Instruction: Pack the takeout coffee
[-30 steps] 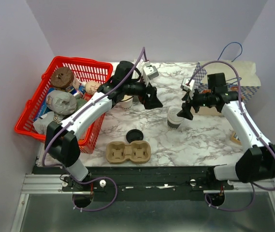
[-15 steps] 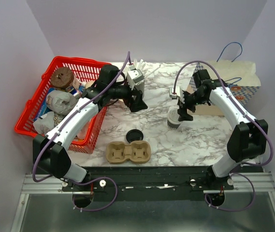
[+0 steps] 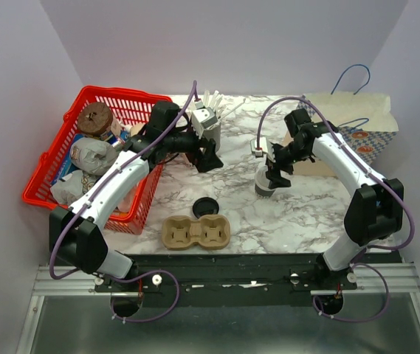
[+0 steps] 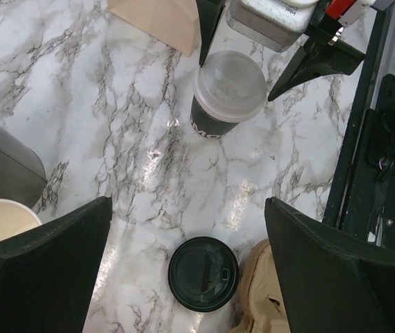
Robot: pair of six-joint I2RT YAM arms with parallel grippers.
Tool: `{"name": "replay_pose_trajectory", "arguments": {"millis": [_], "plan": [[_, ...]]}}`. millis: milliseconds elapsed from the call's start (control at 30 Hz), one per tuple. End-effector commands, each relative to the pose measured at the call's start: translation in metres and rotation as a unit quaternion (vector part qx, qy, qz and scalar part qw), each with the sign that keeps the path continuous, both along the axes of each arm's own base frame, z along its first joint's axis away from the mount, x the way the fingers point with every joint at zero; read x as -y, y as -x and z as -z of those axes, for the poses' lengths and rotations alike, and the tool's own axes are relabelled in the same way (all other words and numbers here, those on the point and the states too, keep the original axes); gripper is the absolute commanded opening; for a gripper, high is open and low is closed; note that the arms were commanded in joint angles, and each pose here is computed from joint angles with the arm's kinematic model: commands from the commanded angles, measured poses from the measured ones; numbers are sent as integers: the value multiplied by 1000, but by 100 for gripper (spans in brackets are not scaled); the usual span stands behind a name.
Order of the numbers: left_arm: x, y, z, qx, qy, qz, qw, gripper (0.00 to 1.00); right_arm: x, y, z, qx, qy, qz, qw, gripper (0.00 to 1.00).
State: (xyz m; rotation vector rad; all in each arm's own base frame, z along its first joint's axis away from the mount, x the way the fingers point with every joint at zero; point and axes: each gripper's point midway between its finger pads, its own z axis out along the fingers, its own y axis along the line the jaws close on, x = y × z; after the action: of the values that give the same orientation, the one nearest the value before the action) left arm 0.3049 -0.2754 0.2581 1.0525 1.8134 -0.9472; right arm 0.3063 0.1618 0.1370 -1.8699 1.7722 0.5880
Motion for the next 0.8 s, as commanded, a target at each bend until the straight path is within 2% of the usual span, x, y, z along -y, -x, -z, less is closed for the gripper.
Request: {"name": "replay_pose_trajectory", "arguments": {"millis": [0,300,533,767], "plan": [[-3,-1,-6,8,9,-10,1000,99,1,0,11,-2,18,-5,1000,96],[-3,-1,-5,1,12,-15,1000,99,-4,-6,15,8,25,-3,1000,95],[-4,-2,-6,1,13,-19,1000,99,-14,-9,11,20,19,-6,1000,83],[-27,-17,-25,12,13,-64,998,99,-54,-6,-11,29,-21,-31,999,78]]}}
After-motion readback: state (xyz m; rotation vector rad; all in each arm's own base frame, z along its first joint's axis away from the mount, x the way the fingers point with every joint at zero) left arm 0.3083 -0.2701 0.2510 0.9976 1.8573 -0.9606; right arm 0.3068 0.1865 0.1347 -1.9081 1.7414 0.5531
